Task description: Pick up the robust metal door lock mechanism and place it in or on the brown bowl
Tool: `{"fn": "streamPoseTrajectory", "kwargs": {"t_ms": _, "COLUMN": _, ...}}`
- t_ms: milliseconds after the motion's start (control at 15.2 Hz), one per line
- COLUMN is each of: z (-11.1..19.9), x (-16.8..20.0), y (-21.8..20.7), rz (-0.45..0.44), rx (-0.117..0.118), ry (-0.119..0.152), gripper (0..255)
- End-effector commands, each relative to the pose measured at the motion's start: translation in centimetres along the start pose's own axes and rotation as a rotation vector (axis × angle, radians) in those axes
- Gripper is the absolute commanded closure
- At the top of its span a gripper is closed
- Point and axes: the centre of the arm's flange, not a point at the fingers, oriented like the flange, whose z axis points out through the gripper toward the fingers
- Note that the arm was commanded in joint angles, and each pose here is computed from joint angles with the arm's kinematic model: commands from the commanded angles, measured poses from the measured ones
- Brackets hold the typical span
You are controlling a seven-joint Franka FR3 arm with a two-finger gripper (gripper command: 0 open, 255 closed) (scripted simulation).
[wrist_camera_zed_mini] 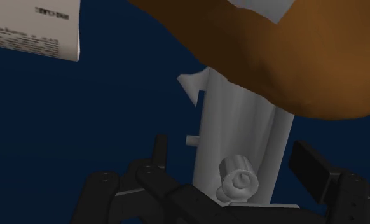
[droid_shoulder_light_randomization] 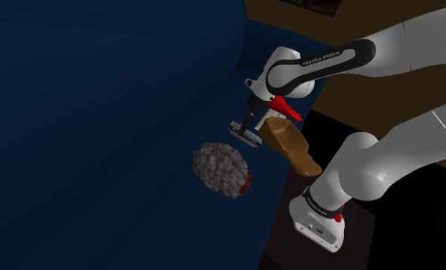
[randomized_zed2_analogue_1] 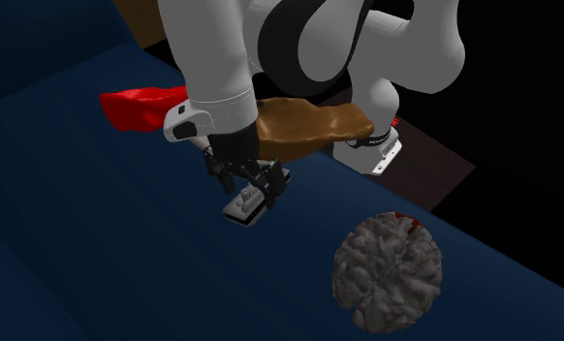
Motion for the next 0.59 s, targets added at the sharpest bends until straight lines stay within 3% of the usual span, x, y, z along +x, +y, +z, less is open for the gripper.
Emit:
{"fn": "streamPoseTrajectory", "kwargs": {"t_ms": 0, "z": 0.01, "x": 0.00, "y": 0.00, "rz": 0.000, "rx": 0.000, "ry": 0.000, "gripper": 0}}
{"fn": "streamPoseTrajectory", "kwargs": {"t_ms": 66, "z": 0.00, "x": 0.00, "y": 0.00, "rz": 0.000, "rx": 0.000, "ry": 0.000, "gripper": 0}}
{"fn": "streamPoseTrajectory", "kwargs": {"t_ms": 132, "z": 0.00, "x": 0.00, "y": 0.00, "rz": 0.000, "rx": 0.000, "ry": 0.000, "gripper": 255}}
{"fn": "streamPoseTrajectory", "kwargs": {"t_ms": 528, "z": 0.01, "x": 0.00, "y": 0.00, "rz": 0.000, "rx": 0.000, "ry": 0.000, "gripper": 255}}
